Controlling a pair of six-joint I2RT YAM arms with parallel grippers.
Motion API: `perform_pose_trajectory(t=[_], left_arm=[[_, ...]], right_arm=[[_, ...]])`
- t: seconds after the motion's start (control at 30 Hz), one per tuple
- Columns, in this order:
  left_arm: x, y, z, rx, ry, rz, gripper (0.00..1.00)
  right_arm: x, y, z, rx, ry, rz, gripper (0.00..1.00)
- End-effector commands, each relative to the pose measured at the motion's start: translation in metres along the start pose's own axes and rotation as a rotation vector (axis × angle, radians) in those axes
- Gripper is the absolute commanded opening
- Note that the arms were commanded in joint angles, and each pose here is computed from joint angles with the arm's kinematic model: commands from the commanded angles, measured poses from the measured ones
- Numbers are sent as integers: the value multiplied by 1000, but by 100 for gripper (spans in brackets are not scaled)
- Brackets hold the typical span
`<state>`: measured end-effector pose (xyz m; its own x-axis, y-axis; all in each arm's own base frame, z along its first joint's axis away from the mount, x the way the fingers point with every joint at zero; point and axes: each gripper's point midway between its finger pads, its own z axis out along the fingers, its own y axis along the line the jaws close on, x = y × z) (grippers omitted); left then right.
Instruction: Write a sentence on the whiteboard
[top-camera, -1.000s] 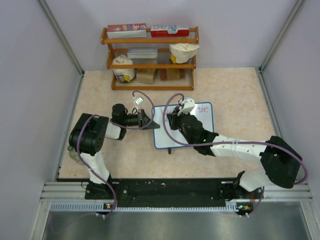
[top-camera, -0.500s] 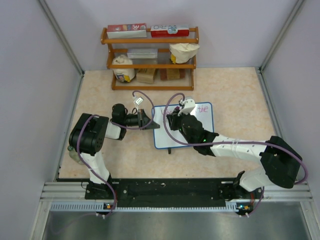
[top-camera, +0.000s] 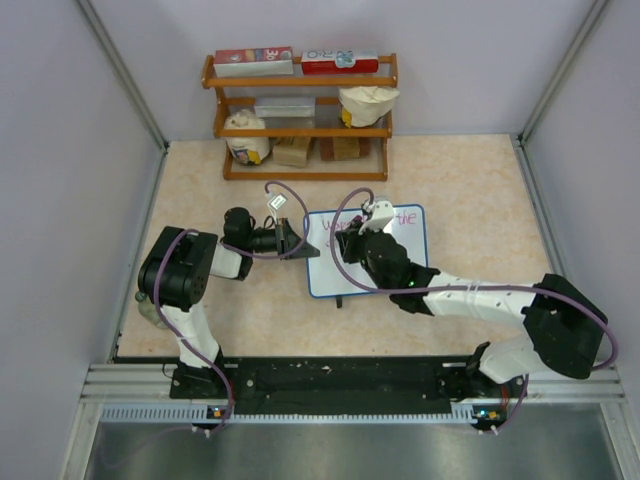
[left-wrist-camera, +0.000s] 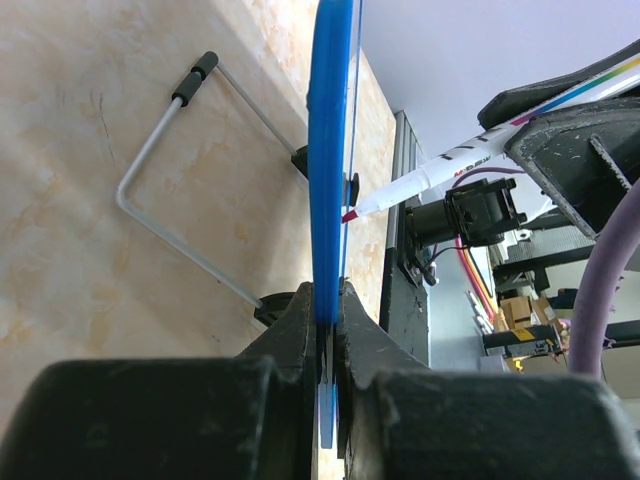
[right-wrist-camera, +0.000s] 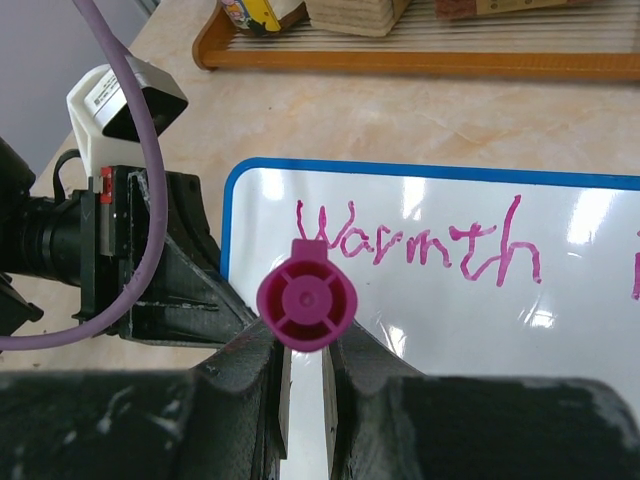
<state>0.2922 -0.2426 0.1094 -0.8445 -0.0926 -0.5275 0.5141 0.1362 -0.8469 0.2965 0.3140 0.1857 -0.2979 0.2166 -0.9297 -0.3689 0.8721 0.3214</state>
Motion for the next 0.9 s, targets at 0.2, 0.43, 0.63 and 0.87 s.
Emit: perform_pose_trajectory(t=[0.2,0.43,0.63,0.87], left_arm=[[-5,0,1,2,-14,15,0],[-5,0,1,3,-12,15,0],[-6,0,1,3,-14,18,0],[-6,0,1,1,-15,16,0]], right_arm=[[10,-9,-10,29,23,-15,0],[13,-7,-11,11,31,-12,0],[13,-1,-10,-16,31,-11,0],[13,7,-7,-47,28,7,0]])
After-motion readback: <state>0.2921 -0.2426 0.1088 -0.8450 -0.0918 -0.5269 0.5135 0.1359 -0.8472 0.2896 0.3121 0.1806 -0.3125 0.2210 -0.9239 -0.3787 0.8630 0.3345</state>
